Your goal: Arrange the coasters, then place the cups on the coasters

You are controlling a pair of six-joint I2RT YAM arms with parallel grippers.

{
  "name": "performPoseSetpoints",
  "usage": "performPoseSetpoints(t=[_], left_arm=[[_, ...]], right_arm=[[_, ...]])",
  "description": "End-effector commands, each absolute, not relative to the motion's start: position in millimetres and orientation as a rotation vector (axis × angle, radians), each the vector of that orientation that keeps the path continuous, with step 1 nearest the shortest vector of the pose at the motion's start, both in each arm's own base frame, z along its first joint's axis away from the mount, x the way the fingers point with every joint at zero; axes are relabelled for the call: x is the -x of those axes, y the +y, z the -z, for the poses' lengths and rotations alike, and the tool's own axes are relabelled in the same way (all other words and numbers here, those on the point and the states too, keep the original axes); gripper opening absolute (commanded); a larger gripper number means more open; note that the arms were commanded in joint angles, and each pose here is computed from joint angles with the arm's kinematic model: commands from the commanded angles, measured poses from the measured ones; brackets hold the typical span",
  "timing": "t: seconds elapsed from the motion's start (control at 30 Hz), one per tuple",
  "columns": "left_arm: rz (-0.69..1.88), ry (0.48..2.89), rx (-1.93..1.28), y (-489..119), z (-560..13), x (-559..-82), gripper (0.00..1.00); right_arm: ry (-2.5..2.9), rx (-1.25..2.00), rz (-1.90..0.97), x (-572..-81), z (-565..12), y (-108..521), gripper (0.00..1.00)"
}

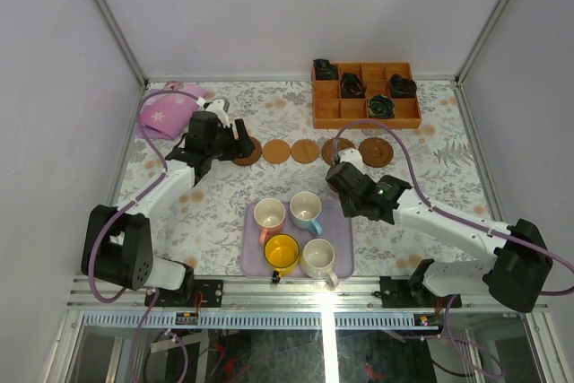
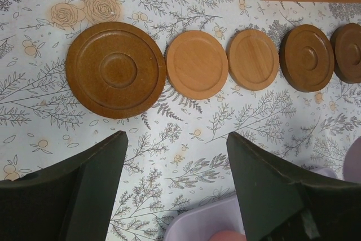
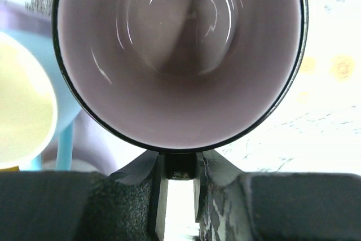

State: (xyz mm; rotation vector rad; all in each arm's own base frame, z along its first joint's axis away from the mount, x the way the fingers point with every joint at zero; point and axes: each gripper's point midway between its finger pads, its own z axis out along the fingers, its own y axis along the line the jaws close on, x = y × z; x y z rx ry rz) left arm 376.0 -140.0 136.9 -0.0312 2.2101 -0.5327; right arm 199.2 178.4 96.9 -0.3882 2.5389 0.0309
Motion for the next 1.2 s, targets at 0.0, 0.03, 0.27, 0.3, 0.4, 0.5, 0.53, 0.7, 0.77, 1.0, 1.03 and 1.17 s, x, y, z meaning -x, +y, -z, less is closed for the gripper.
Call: performPoseSetpoints(t=[0.0,0.03,0.27,0.3,0.4,0.5,0.53,0.7,0.77,1.0,1.03,1.17], left_arm=[[0.502,2.166,0.031,-135,-147,-382,0.71],[0.498,2.165,0.033,-134,-148,-382,0.71],[0.51,2.162,0.03,-137,-148,-388,0.72],[0.515,2.159,0.032,-138,-149,-389,0.72],[0.534,2.157,0.035,-141,-150,-393,0.72],[0.545,2.149,0.048,-144,-153,-398,0.71],[0.546,2.147,0.052,-143,-154,-399,0.72],[0.555,2.146,0.064,-145,-153,-403,0.72],[0.558,2.15,0.066,-146,-152,-405,0.72],[0.57,2.158,0.077,-149,-148,-411,0.72],[0.572,2.159,0.078,-149,-148,-412,0.72],[0.569,2.169,0.073,-150,-146,-413,0.71]], right_arm=[[2.26,0.25,0.069,-251,-154,174,0.0],[2.235,0.245,0.103,-257,-157,170,0.0],[2.17,0.128,0.165,-310,-165,136,0.0],[2.168,0.112,0.177,-318,-167,129,0.0],[2.173,0.084,0.216,-342,-167,111,0.0],[2.186,0.059,0.2,-363,-165,97,0.0],[2.197,0.048,0.192,-370,-162,93,0.0],[2.245,0.028,0.142,-390,-153,76,0.0],[2.263,0.014,0.129,-395,-149,69,0.0],[2.303,0.005,0.065,-403,-136,66,0.0],[2.311,0.009,0.059,-403,-132,67,0.0],[2.326,0.017,0.035,-404,-118,71,0.0]])
